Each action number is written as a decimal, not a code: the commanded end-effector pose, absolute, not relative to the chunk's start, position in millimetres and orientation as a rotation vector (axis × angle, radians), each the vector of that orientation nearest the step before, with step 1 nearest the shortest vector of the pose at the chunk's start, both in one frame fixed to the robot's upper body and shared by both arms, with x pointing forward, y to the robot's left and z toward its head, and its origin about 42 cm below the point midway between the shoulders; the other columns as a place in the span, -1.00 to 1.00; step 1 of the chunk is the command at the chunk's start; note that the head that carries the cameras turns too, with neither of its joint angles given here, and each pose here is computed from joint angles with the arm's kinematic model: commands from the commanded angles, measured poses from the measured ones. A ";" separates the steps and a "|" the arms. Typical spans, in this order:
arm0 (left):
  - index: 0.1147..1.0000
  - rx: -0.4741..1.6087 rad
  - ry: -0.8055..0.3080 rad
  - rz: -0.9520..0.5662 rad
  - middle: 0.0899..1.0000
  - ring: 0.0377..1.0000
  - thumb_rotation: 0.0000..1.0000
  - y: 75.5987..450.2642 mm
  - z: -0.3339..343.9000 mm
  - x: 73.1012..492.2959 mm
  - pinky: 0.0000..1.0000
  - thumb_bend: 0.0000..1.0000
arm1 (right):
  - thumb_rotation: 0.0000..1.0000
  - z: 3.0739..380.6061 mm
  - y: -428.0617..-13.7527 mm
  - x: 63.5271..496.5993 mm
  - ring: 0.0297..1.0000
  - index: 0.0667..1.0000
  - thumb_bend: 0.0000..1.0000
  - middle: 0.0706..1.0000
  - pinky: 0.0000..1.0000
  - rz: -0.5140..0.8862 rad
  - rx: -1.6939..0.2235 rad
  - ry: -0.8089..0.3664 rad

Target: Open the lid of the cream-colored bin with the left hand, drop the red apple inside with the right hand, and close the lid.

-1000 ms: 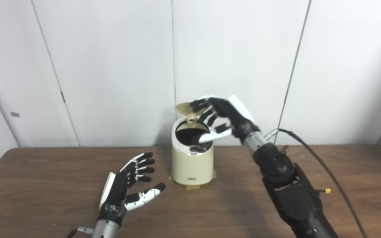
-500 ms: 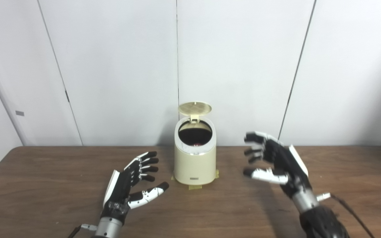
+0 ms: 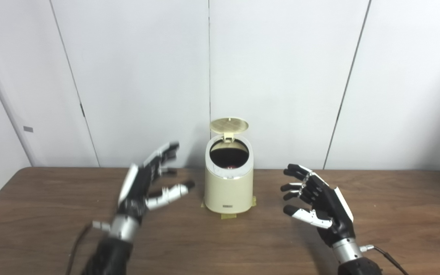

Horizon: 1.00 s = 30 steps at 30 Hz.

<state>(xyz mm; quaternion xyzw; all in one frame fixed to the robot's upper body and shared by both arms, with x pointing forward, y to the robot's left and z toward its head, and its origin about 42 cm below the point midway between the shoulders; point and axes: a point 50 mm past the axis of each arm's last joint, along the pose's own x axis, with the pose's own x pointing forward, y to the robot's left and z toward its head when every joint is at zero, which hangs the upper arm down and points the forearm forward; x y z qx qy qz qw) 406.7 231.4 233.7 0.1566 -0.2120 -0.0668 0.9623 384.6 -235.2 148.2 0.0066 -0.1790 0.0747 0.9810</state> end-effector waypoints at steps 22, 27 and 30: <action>0.90 0.898 -0.454 -0.322 0.97 1.00 -0.21 169.7 348.3 513.1 0.86 0.87 | -0.47 179.5 -210.9 394.0 0.09 0.40 0.67 0.38 -0.07 0.139 -0.019 -0.469; 0.77 0.996 -0.446 -0.351 0.92 0.97 -0.20 168.4 341.4 516.7 0.81 0.86 | -0.43 179.6 -208.4 394.7 0.09 0.40 0.69 0.39 -0.07 0.136 -0.014 -0.465; 0.74 1.011 -0.434 -0.375 0.87 0.95 -0.20 167.8 335.2 515.7 0.73 0.88 | -0.43 179.1 -206.3 394.3 0.08 0.40 0.69 0.38 -0.09 0.139 -0.001 -0.459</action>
